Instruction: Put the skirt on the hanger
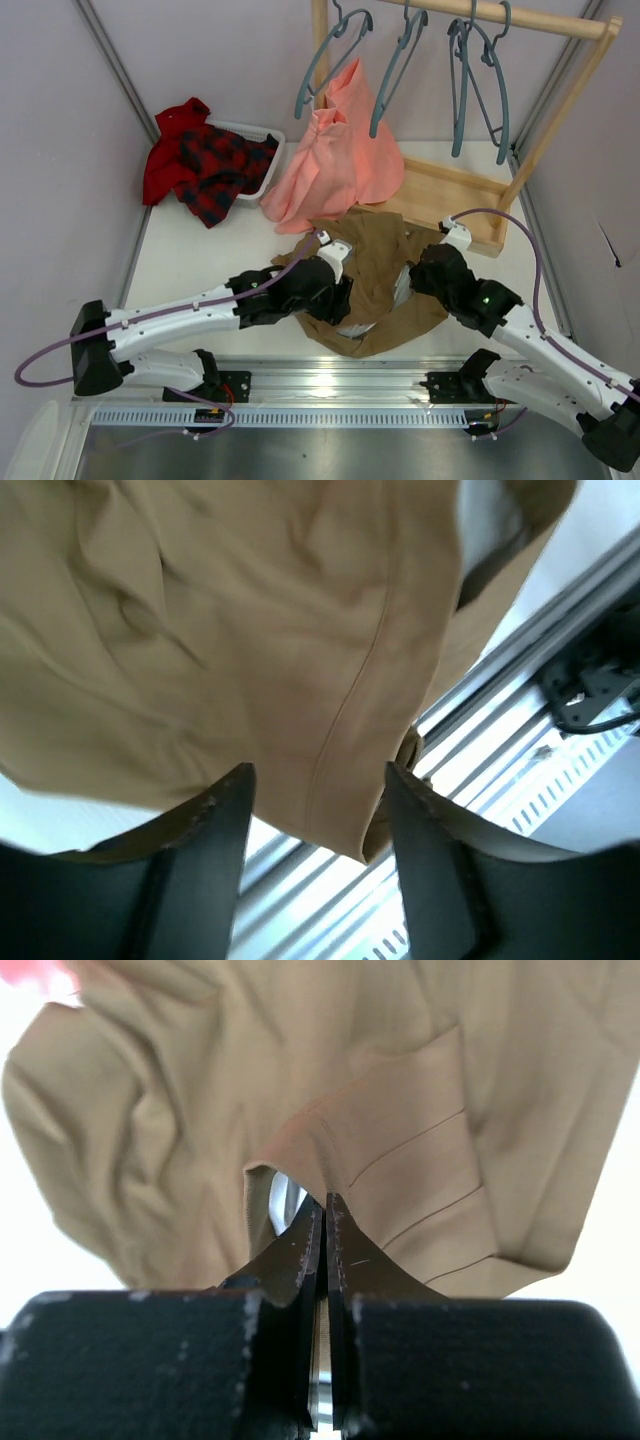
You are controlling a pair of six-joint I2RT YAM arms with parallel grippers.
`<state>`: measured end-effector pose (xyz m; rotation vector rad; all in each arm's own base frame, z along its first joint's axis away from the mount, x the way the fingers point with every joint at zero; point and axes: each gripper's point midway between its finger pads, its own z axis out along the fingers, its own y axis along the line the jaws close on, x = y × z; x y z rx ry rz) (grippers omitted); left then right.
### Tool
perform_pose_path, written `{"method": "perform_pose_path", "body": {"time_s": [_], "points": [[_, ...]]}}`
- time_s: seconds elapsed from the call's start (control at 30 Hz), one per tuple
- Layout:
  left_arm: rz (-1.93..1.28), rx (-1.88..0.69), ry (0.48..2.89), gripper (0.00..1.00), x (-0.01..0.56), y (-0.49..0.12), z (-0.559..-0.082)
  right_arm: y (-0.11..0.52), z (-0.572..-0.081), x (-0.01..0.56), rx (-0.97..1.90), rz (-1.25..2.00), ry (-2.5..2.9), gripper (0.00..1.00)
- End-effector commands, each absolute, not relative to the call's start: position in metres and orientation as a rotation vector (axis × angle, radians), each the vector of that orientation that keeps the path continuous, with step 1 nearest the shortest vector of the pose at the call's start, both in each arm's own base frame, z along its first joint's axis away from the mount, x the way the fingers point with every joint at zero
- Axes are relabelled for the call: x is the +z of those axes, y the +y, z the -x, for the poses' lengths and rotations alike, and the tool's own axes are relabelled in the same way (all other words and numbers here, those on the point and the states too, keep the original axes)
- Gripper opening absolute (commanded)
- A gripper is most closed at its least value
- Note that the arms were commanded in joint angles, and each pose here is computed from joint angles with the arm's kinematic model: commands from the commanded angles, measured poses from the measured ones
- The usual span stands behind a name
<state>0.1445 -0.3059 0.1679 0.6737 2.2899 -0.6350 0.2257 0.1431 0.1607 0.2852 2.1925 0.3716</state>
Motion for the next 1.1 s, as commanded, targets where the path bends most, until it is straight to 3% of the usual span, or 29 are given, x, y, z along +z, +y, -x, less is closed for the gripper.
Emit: {"method": "perform_pose_path", "body": {"time_s": [0.0, 0.17, 0.4, 0.63, 0.8, 0.9, 1.0, 1.03, 1.07], "points": [[-0.518, -0.621, 2.393, 0.63, 0.161, -0.311, -0.125, 0.137, -0.237, 0.168, 0.325, -0.261, 2.176, 0.00], [-0.389, -0.511, 2.448, 0.91, 0.162, -0.311, -0.109, 0.142, -0.242, 0.162, 0.374, -0.196, 2.194, 0.00], [-0.168, -0.421, 2.457, 0.93, 0.146, -0.303, -0.095, 0.142, -0.243, 0.159, 0.396, -0.149, 2.174, 0.00], [-0.033, -0.330, 2.439, 0.86, 0.122, -0.309, -0.104, 0.139, -0.242, 0.164, 0.434, -0.153, 2.119, 0.00], [0.050, -0.198, 2.410, 0.70, 0.105, -0.297, -0.114, 0.140, -0.243, 0.165, 0.435, -0.141, 2.113, 0.00], [0.131, -0.154, 2.345, 0.54, 0.112, -0.283, -0.125, 0.142, -0.243, 0.166, 0.446, -0.128, 2.110, 0.00], [0.131, -0.217, 2.306, 0.22, 0.123, -0.281, -0.144, 0.144, -0.243, 0.168, 0.455, -0.121, 2.110, 0.00], [0.071, -0.203, 2.301, 0.07, 0.124, -0.274, -0.151, 0.144, -0.243, 0.171, 0.462, -0.117, 2.106, 0.00], [0.105, -0.184, 2.285, 0.00, 0.125, -0.260, -0.168, 0.146, -0.242, 0.173, 0.476, -0.113, 2.105, 0.00]]}}
